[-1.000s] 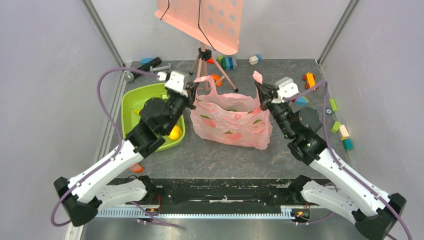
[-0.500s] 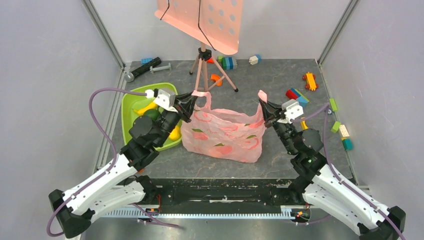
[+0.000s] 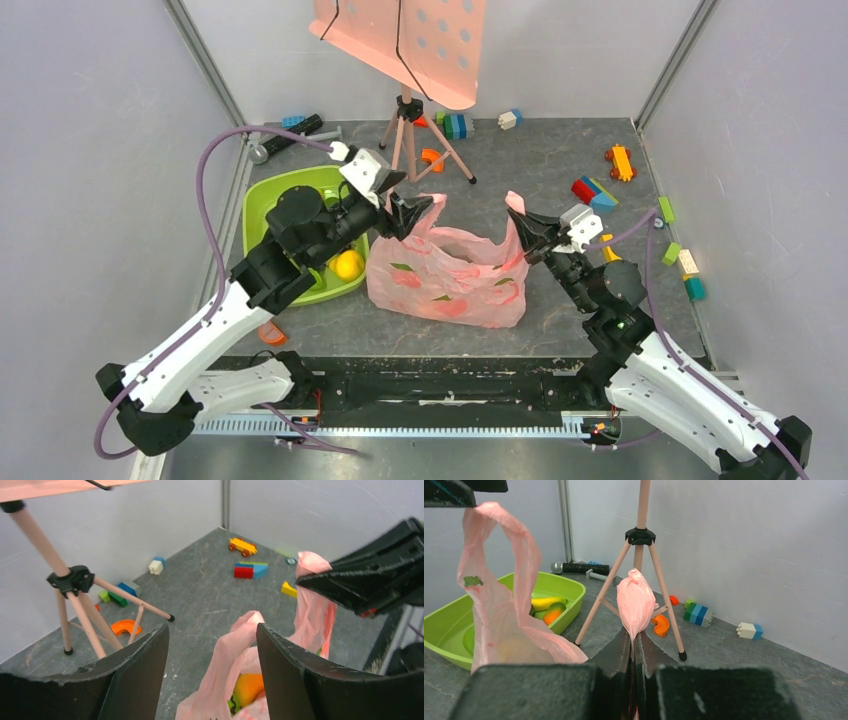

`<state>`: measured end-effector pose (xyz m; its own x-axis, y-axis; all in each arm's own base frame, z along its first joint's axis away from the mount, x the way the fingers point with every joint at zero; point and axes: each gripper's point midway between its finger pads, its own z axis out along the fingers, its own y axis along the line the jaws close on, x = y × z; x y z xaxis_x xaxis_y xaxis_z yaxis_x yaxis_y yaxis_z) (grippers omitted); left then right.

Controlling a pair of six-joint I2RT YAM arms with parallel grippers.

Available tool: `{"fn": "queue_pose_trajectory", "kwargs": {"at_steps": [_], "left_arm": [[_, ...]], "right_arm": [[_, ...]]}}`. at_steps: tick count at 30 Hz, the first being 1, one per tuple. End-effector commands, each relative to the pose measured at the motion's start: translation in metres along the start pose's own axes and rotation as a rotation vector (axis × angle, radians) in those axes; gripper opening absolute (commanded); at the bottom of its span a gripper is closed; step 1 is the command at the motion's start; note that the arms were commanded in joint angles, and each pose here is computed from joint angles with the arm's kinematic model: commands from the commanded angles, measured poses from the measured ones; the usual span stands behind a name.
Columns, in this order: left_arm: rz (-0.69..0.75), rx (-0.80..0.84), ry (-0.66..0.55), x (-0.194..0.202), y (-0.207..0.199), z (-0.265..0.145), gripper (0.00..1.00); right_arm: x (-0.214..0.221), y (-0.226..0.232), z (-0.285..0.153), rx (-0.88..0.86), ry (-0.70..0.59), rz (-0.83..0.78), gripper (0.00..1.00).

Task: Take the fake fruits out of the plastic bag
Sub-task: Adjust the plastic bag at the center of the board.

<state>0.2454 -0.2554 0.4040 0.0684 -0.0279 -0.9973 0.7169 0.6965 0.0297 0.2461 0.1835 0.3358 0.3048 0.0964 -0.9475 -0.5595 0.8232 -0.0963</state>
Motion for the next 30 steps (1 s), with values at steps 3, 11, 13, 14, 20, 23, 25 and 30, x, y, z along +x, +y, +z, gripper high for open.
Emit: {"fn": "queue_pose_trajectory", "kwargs": {"at_steps": [3,11,13,14,20,23,25,30], "left_arm": [[0.088,0.197,0.124,0.010,-0.028,-0.007,0.71],[0.110,0.269,0.115,0.011,-0.039,-0.004,0.73],[0.121,0.308,0.081,0.002,-0.046,-0.008,0.78],[0.125,0.316,0.062,-0.003,-0.047,-0.008,0.80],[0.149,0.294,-0.070,-0.041,-0.044,-0.014,0.87],[0.162,0.306,-0.080,-0.046,-0.046,-0.013,0.88],[0.166,0.333,-0.068,-0.043,-0.050,-0.011,0.88],[0.172,0.414,-0.047,-0.030,-0.063,-0.006,0.90]], "right_arm": [[-0.002,0.006,0.000,-0.032,-0.005,0.013,0.03],[0.002,0.011,0.002,-0.057,0.005,0.016,0.01],[0.003,0.012,0.002,-0.062,0.006,0.017,0.01],[0.003,0.012,0.002,-0.061,0.009,0.018,0.01],[0.005,0.017,0.004,-0.084,0.016,0.024,0.00],[0.007,0.019,0.004,-0.095,0.023,0.024,0.00],[0.007,0.019,0.004,-0.097,0.025,0.025,0.00],[0.008,0.019,0.003,-0.100,0.031,0.019,0.00]]}}
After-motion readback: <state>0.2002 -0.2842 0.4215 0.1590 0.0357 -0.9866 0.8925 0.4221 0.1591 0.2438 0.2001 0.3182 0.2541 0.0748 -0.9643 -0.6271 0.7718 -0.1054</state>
